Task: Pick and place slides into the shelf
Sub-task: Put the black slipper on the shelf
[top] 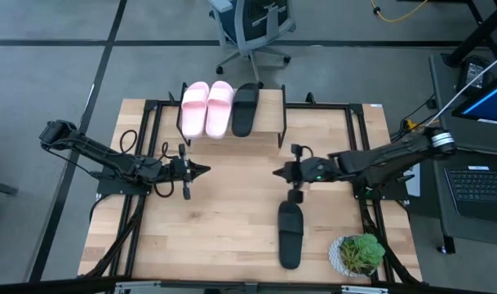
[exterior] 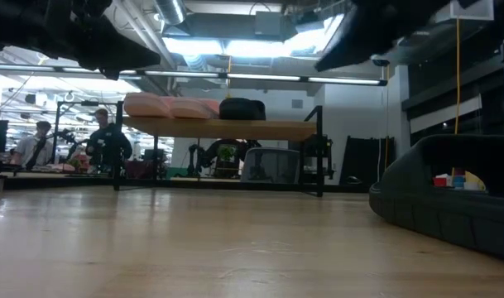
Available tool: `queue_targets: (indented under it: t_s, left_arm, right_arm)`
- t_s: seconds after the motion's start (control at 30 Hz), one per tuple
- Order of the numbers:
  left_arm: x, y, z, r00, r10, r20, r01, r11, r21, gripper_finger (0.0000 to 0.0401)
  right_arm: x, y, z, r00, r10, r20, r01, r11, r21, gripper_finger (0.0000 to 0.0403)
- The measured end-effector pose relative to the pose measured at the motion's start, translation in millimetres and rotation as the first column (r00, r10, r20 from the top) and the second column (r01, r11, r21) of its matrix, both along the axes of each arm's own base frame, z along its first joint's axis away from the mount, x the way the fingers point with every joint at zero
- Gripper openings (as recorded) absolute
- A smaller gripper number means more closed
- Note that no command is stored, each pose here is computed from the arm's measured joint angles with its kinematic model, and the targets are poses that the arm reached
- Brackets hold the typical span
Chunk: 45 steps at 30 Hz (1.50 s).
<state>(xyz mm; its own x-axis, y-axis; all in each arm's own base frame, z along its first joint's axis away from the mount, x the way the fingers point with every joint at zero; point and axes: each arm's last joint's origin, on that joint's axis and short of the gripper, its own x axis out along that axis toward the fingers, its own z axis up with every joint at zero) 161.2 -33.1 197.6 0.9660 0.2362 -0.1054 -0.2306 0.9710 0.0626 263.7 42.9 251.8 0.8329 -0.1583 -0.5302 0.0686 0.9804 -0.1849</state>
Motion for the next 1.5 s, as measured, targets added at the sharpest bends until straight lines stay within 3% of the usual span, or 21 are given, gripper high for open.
queue_targets:
  t_s: [0.13,0.4,0.57,0.7,0.77,0.9,1.2,1.5]
  left_arm:
    - [0,0,0,1.000,-0.012,-0.002,0.012,1.000,-0.002,0.0002]
    - [1,-6,-1,0.977,-0.212,-0.007,0.212,0.977,-0.025,0.0002]
    - [1,-8,-1,0.966,-0.260,-0.008,0.260,0.965,-0.031,0.0002]
    - [1,-8,-2,0.959,-0.283,-0.021,0.282,0.959,-0.034,0.0002]
    - [0,-8,-2,0.958,-0.287,-0.027,0.286,0.958,-0.037,0.0002]
    - [0,-10,-5,0.941,-0.336,-0.045,0.333,0.941,-0.061,0.0002]
    - [-1,-13,-7,0.893,-0.446,-0.068,0.439,0.894,-0.093,0.0002]
    - [-1,-13,-7,0.897,-0.437,-0.069,0.431,0.898,-0.084,0.0002]
  right_arm:
    - [-26,-5,-3,1.000,0.012,0.020,-0.013,1.000,0.016,0.0004]
    - [-57,-1,7,0.975,0.199,0.098,-0.210,0.970,0.122,0.0004]
    - [-65,3,3,0.977,0.210,0.029,-0.212,0.965,0.153,0.0004]
    - [-71,7,-1,0.981,0.181,-0.067,-0.158,0.952,0.262,0.0005]
    - [-73,10,-2,0.981,0.167,-0.098,-0.125,0.934,0.335,0.0005]
    - [-76,21,2,0.962,0.256,-0.098,-0.194,0.888,0.418,0.0005]
    - [-80,36,2,0.950,0.297,-0.098,-0.240,0.894,0.380,0.0005]
    - [-75,46,-9,0.962,0.225,-0.155,-0.146,0.902,0.407,0.0005]
